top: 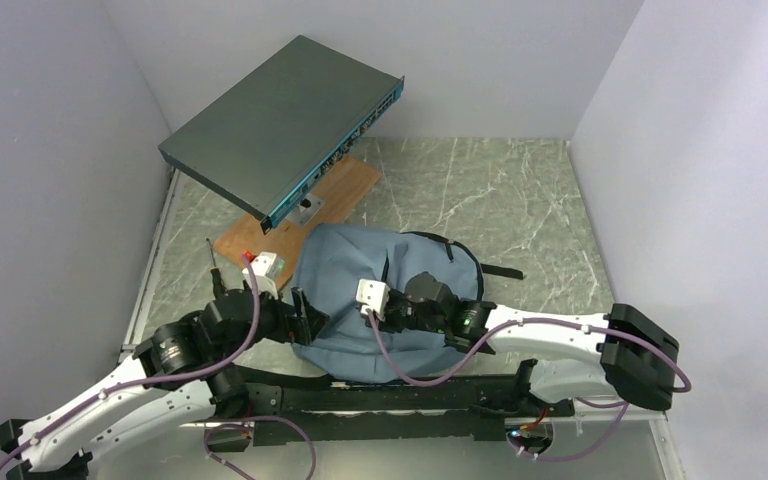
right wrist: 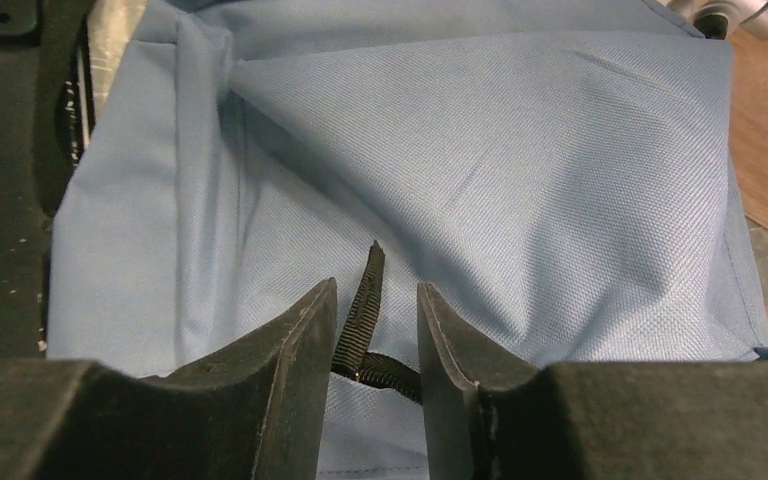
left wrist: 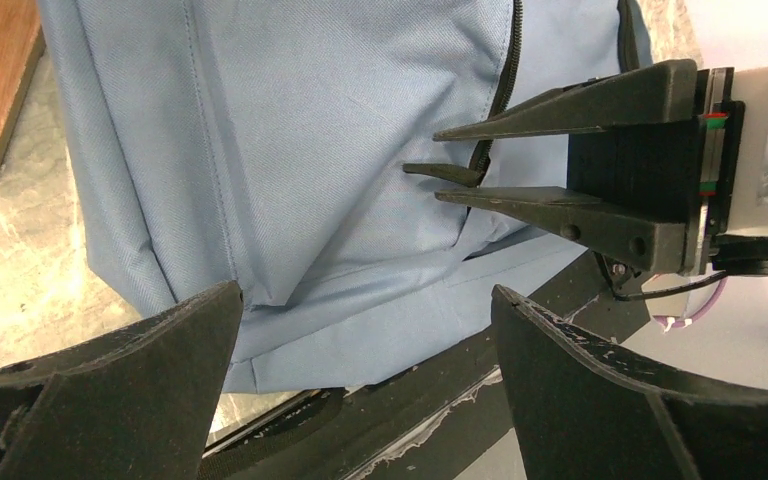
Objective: Pack the student bag
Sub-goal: Zip the student bag at the center of the board.
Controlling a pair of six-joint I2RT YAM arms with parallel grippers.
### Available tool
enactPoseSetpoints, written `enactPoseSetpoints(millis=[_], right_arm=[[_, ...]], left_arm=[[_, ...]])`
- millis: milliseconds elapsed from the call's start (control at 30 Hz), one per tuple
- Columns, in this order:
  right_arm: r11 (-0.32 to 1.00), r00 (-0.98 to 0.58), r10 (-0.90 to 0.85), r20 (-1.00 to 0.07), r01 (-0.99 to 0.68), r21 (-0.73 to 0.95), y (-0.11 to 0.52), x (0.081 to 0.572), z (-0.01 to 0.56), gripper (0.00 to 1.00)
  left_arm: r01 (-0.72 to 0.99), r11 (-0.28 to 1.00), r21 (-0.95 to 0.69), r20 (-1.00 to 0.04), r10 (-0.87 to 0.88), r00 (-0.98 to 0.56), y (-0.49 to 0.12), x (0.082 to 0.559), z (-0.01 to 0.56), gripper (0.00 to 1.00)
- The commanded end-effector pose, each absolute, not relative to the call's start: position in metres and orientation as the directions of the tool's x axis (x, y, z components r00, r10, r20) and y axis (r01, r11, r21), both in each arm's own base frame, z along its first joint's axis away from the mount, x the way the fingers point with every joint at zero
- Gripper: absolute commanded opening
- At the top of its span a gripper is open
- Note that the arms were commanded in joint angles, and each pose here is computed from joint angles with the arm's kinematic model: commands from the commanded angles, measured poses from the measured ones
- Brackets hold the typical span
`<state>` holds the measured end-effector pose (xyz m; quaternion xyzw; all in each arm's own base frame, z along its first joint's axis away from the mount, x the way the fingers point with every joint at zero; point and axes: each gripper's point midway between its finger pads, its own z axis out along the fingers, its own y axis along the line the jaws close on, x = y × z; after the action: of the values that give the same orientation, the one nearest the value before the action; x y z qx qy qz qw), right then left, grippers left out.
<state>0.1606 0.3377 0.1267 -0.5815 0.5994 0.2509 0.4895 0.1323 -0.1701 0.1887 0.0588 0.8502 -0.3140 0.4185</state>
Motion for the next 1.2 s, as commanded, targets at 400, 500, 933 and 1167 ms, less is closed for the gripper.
enactPoseSetpoints(millis=[400, 500, 933, 1167], right_arm=[[0.359, 0.081, -0.441, -0.894, -0.897, -0.259, 0.344, 0.185, 0.148, 0.0], [0.412, -0.04, -0.307, -0.951, -0.906, -0.095, 0.347, 0.173, 0.171, 0.0], [0.64, -0.534, 0.153, -0.832, -0.588, 0.495, 0.351, 0.188, 0.221, 0.0], [0.642, -0.558, 0.228, -0.798, -0.53, 0.554, 0.349, 0.192, 0.232, 0.0]], left_arm=[[0.361, 0.753, -0.55, -0.72, -0.208, -0.662, -0.2, 0.142, 0.204, 0.97], [0.371, 0.741, -0.559, -0.709, -0.196, -0.678, -0.209, 0.142, 0.203, 0.94], [0.46, 0.551, -0.696, -0.638, -0.181, -0.748, -0.273, 0.133, 0.179, 0.78], [0.433, 0.593, -0.679, -0.624, -0.157, -0.765, -0.288, 0.146, 0.162, 0.56]])
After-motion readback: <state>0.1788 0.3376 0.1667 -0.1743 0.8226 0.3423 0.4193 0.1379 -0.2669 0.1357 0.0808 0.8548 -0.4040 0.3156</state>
